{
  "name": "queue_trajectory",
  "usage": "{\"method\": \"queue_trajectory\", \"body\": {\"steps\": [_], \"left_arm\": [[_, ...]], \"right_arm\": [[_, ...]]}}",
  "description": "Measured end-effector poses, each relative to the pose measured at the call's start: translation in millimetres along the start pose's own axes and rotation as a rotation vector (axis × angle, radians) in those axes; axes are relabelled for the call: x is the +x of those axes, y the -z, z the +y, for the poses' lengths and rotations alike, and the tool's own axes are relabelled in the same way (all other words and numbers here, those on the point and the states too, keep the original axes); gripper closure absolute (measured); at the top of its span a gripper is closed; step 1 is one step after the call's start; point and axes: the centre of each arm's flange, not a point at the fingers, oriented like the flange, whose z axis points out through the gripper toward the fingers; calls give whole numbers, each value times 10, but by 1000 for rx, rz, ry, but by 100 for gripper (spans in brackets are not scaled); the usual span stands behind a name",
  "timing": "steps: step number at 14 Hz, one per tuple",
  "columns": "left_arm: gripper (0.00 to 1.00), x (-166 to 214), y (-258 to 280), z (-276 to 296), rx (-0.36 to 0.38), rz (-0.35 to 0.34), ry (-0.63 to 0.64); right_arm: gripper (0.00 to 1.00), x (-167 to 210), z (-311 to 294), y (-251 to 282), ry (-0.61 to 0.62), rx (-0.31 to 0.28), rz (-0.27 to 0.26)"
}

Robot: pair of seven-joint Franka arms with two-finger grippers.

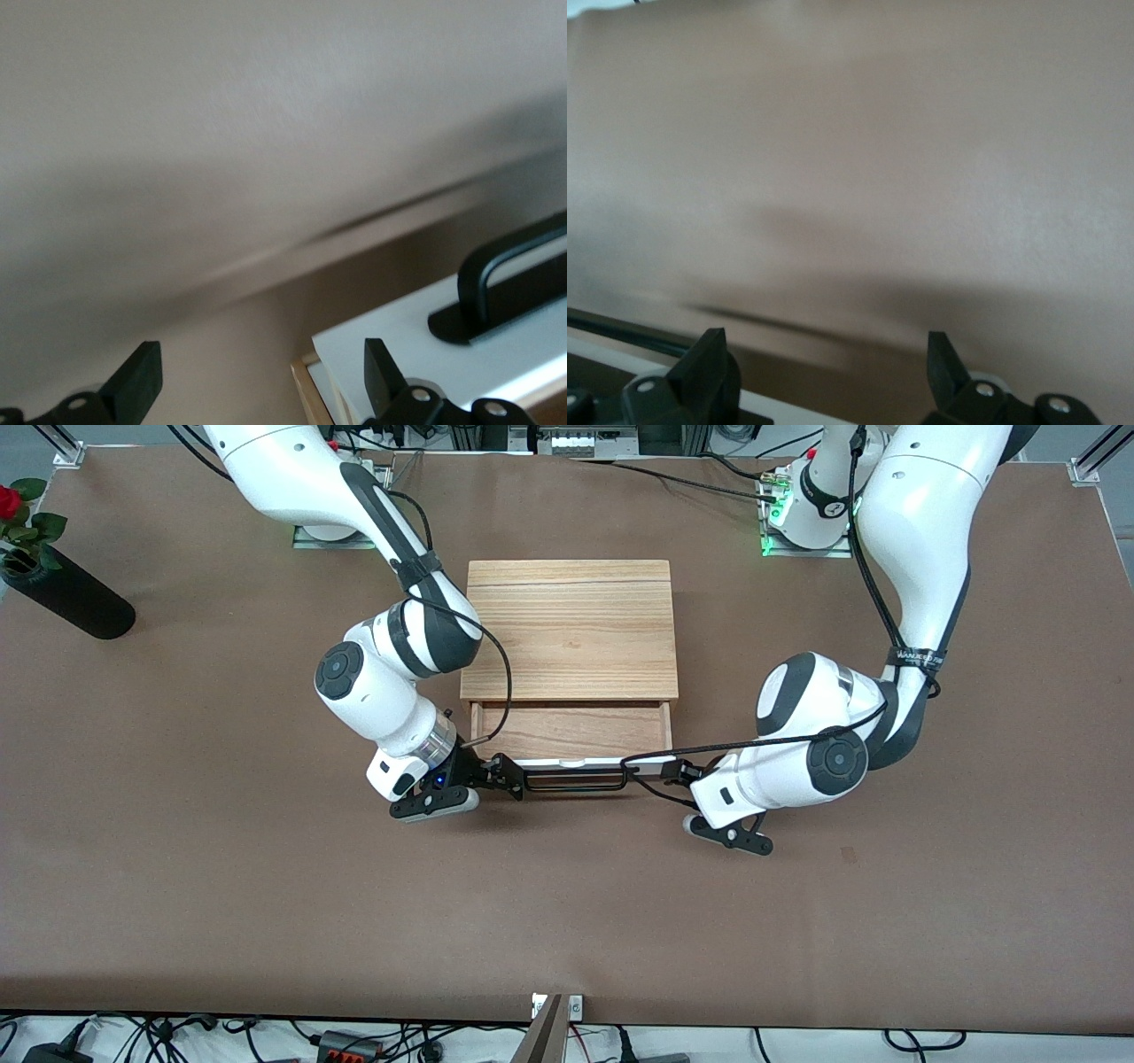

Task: Close drawer with both arms simultaneously
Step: 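Push the white drawer into the wooden cabinet with both grippers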

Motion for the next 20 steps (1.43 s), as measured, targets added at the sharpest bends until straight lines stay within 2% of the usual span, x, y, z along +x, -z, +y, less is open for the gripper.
{"method": "queue_trajectory", "body": {"steps": [4,8,13,18,20], "left_arm": [[0,-37,-21,10,-14,-37,7],[0,-87,-53,44,-17,-79,2],[0,-177,-115,104,-18,-149,-8],[0,-284,-192,197,-26,-227,-22],[0,-328,-232,239,-34,-258,-26]], "right_arm": [[0,-84,21,-56,-1,-10,-86],[0,-118,16,-64,-1,-12,-120],[0,-228,13,-75,1,-20,-229],[0,-352,21,19,0,-30,-378],[0,-386,50,40,-3,-35,-419]]}}
